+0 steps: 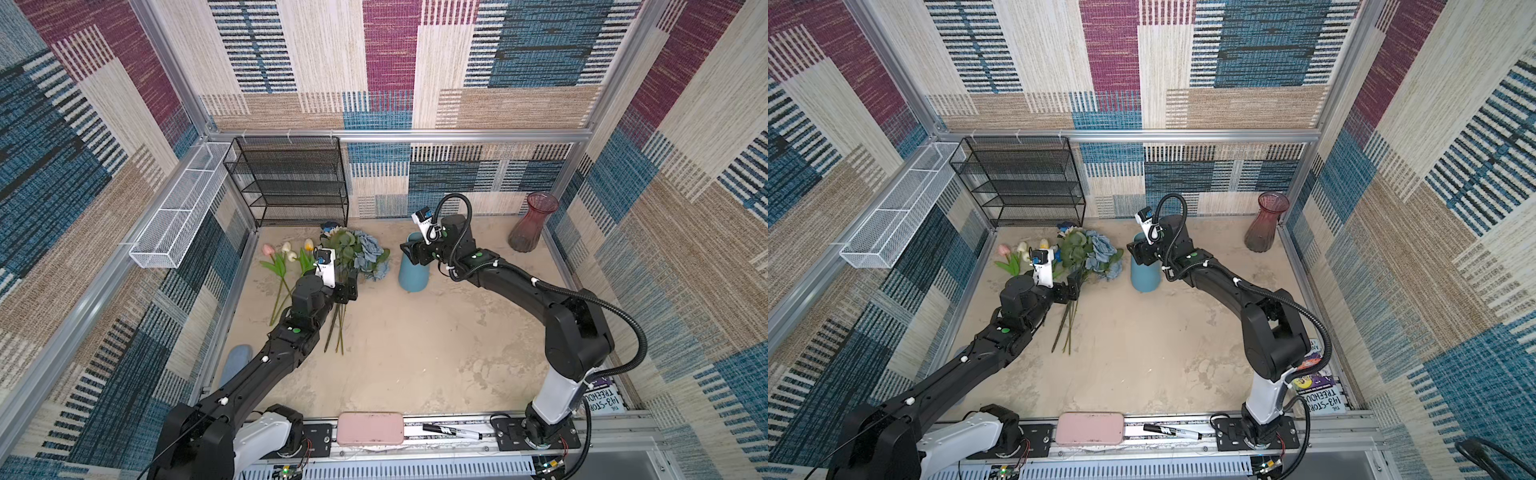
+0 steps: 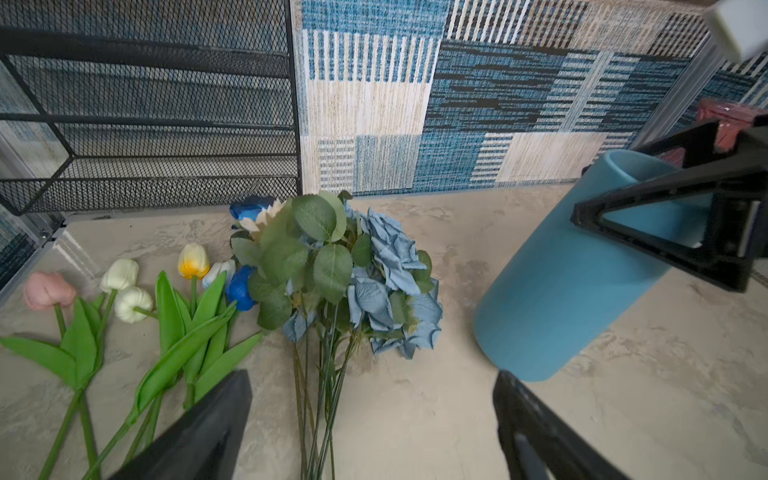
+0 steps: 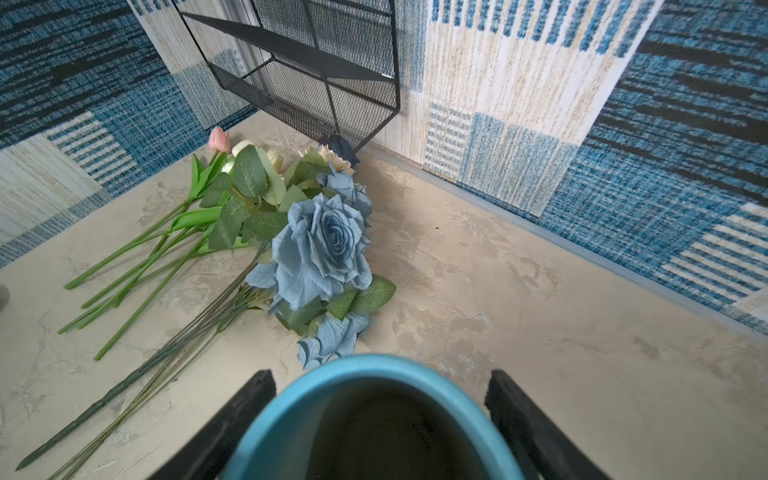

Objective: Arrange the flowers into the vase
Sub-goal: 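Carry the light-blue vase toward the flowers with the right gripper and release it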

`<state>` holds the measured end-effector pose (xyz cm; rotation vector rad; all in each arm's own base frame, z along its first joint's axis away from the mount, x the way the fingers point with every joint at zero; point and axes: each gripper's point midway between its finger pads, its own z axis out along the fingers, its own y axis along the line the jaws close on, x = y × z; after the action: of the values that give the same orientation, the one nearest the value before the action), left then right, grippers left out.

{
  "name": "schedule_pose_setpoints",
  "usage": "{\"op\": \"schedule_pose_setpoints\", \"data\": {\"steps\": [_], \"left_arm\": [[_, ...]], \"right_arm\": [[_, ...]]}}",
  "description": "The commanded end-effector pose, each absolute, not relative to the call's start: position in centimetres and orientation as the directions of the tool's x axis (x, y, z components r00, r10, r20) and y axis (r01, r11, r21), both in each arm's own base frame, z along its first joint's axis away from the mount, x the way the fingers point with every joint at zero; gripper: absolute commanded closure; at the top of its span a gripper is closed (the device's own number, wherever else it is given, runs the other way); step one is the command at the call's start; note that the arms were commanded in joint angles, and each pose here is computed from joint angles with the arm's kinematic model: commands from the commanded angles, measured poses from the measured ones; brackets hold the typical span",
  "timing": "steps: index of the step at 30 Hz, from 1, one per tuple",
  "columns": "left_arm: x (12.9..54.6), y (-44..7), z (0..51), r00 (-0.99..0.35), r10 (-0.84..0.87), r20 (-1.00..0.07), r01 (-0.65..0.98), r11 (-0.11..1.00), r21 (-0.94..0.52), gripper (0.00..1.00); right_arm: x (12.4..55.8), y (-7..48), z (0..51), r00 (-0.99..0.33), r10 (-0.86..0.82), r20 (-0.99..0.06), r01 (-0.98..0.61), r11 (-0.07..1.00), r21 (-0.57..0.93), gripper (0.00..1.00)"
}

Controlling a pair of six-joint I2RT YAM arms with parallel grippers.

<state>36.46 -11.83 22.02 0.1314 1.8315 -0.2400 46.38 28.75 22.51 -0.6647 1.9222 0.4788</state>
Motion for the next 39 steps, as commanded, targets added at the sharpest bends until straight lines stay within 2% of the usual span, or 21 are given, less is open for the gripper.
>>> {"op": "schedule_pose_setpoints", "data": {"steps": [1,8,15,20,22,24,30,39], "left_arm": [[36.5,-11.7,21.4,-0.298,-0.062,-0.952,0.194,0.973,-0.124,0.06],[35.7,-11.9,20.3,-0.364,-0.045,-0.93,0.208,0.97,-0.128,0.07],[35.0,-10.6,17.8,-0.487,-0.013,-0.873,0.144,0.985,-0.095,0.1],[34.8,-10.4,16.9,-0.524,-0.012,-0.852,0.131,0.987,-0.094,0.11],[34.7,-10.4,16.8,-0.528,-0.009,-0.849,0.135,0.986,-0.094,0.11],[34.6,-10.4,16.7,-0.536,0.0,-0.844,0.138,0.987,-0.087,0.1],[34.5,-9.9,16.6,-0.563,0.014,-0.827,0.135,0.988,-0.075,0.09],[34.9,-9.2,15.9,-0.626,-0.006,-0.78,0.124,0.986,-0.108,0.07]], "right_arm": [[46.6,30.7,26.2,-0.198,-0.21,-0.958,-0.689,0.725,-0.016,0.68],[43.0,33.3,25.6,-0.21,-0.231,-0.95,-0.793,0.609,0.027,0.67],[41.9,34.3,24.2,-0.21,-0.27,-0.94,-0.796,0.606,0.004,0.66],[42.2,34.0,23.4,-0.213,-0.292,-0.932,-0.777,0.629,-0.02,0.64],[42.4,34.0,23.0,-0.219,-0.296,-0.93,-0.773,0.634,-0.02,0.57],[42.4,33.9,23.0,-0.217,-0.295,-0.931,-0.769,0.638,-0.023,0.38],[41.5,33.6,24.3,-0.173,-0.271,-0.947,-0.779,0.626,-0.037,0.0],[40.4,33.1,27.5,-0.132,-0.221,-0.966,-0.782,0.622,-0.035,0.0]]}}
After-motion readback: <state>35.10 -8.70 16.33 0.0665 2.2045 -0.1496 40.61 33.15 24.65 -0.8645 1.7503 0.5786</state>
